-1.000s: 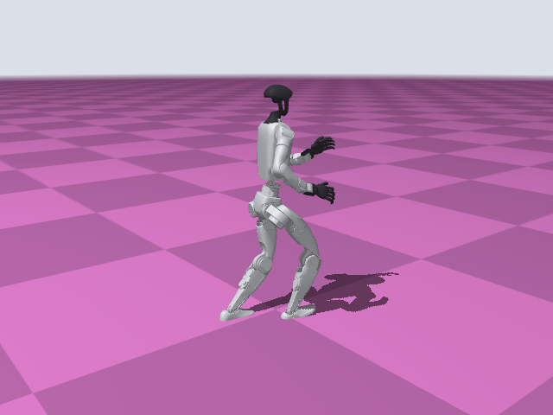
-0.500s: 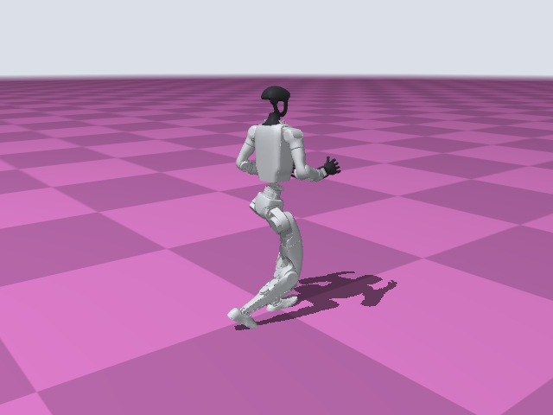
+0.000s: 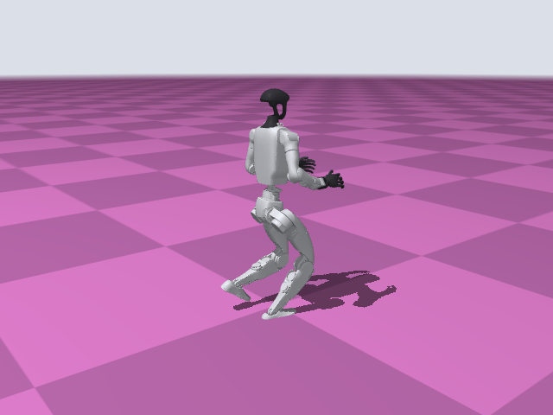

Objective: Run

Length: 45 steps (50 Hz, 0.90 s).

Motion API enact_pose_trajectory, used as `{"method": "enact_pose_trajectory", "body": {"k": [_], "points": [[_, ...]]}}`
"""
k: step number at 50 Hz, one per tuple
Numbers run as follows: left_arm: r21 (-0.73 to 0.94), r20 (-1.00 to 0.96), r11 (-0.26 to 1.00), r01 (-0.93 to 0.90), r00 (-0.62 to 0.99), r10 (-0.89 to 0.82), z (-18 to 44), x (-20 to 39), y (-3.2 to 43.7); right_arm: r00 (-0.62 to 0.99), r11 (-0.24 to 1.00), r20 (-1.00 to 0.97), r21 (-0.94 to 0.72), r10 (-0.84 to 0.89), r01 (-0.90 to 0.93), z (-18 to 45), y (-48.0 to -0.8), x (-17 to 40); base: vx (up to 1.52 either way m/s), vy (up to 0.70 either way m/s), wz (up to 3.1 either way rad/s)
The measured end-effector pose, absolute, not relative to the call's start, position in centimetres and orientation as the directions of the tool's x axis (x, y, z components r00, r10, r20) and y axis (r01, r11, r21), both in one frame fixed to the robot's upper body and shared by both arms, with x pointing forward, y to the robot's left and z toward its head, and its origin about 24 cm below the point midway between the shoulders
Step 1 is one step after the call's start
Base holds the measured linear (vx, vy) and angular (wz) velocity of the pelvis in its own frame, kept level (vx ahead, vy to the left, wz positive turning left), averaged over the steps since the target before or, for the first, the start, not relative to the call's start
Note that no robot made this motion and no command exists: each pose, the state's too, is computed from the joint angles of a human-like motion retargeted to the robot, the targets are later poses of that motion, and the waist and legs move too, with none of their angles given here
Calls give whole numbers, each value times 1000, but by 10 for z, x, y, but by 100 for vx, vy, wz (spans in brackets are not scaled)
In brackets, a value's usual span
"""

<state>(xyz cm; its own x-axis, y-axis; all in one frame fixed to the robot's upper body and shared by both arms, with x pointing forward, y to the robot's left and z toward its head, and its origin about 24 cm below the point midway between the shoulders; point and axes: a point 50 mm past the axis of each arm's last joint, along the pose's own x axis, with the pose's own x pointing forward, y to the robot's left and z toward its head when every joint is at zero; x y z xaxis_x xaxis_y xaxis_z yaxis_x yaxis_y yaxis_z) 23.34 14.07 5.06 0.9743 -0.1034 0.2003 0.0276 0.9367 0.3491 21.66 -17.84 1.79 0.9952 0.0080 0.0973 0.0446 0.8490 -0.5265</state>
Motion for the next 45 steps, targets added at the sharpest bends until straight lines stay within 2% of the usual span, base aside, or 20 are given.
{"method": "enact_pose_trajectory", "body": {"k": [6,12,15,18,22,26,30,33,37,40,45], "points": [[327,-23,944,46,999,-41,15,188,183,949,897,303,-437,83,61,67,-152,250,3,3,51],[285,-58,958,5,998,12,12,167,194,947,921,290,-390,135,-11,65,-143,236,1,6,50],[298,31,953,-44,999,36,25,179,189,969,915,207,-402,133,-39,45,-142,223,-4,-2,21],[315,202,943,-112,978,49,53,212,176,990,905,93,-422,105,-56,19,-146,210,-6,-5,7],[253,394,952,-172,917,61,94,253,155,996,902,-51,-424,68,-83,-10,-161,185,1,4,-18],[179,515,976,-126,857,16,126,266,137,989,906,-147,-415,19,-79,-22,-184,160,8,5,-67],[179,550,983,-33,832,-72,130,262,122,980,907,-192,-419,-43,-42,-26,-200,143,4,-8,-51],[197,480,980,23,869,-117,111,253,118,984,910,-168,-415,-58,-17,-23,-199,147,-4,-8,-16],[242,272,969,57,954,-124,66,240,127,999,892,-30,-451,-20,4,-2,-187,181,-5,-7,0],[266,98,963,45,992,-74,32,225,147,992,870,123,-492,34,31,26,-173,219,-5,-4,18],[238,-65,971,-9,998,25,8,187,189,946,904,313,-423,82,62,71,-152,251,2,3,46]]}}
